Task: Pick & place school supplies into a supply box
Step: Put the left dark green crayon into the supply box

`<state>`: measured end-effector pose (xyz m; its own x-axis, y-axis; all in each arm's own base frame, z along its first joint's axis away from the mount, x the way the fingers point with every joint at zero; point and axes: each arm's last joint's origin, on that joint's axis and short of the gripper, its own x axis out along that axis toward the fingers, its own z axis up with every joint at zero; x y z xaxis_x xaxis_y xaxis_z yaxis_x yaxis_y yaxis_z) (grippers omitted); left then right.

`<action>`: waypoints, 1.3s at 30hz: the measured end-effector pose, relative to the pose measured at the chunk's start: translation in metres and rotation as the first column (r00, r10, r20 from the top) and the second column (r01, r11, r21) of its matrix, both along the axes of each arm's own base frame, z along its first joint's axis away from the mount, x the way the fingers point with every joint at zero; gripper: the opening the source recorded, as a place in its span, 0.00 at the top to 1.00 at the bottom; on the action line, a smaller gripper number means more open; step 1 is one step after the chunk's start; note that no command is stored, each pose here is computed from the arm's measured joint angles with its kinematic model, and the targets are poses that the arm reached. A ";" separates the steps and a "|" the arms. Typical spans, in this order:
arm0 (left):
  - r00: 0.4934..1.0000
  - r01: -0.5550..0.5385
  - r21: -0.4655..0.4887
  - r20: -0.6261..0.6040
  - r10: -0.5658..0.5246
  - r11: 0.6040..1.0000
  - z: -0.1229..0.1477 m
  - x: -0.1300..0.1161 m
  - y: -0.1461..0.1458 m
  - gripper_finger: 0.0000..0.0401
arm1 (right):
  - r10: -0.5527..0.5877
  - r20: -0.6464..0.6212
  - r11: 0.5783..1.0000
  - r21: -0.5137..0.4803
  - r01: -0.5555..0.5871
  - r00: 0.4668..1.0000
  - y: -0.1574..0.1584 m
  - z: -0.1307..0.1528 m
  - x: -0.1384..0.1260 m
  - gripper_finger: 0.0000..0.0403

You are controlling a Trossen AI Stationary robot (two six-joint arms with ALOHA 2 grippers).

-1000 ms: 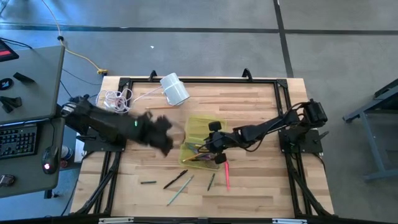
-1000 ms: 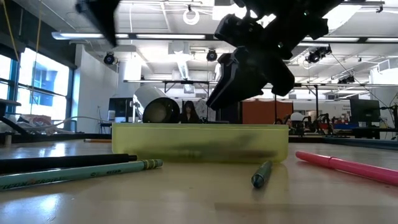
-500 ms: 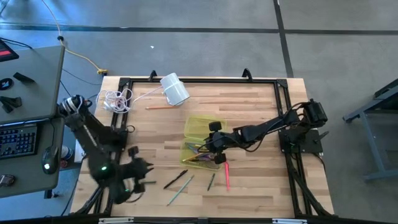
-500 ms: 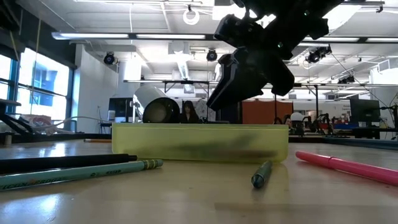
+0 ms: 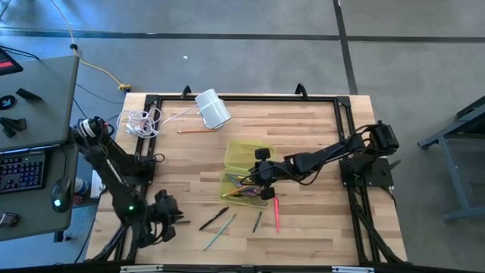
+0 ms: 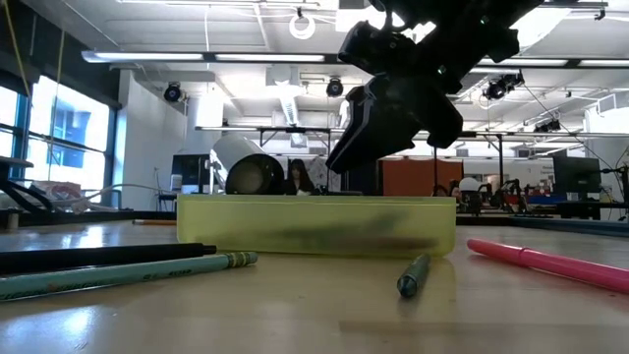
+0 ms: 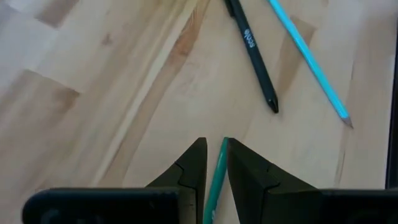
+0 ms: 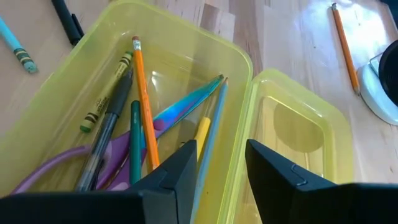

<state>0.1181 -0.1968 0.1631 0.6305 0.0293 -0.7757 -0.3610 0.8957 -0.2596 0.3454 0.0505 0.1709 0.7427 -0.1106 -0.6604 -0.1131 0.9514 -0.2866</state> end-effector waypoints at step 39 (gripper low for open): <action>0.994 0.059 0.100 0.087 -0.068 0.993 -0.068 0.007 -0.011 0.90 | -0.033 0.047 0.998 0.045 0.031 0.998 0.001 0.003 0.003 0.70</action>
<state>0.1254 -0.2076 0.0947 0.7007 0.0592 -0.7110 -0.2815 0.9387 -0.1992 0.3481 0.0510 0.1739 0.7700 -0.1062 -0.6292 -0.0696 0.9662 -0.2482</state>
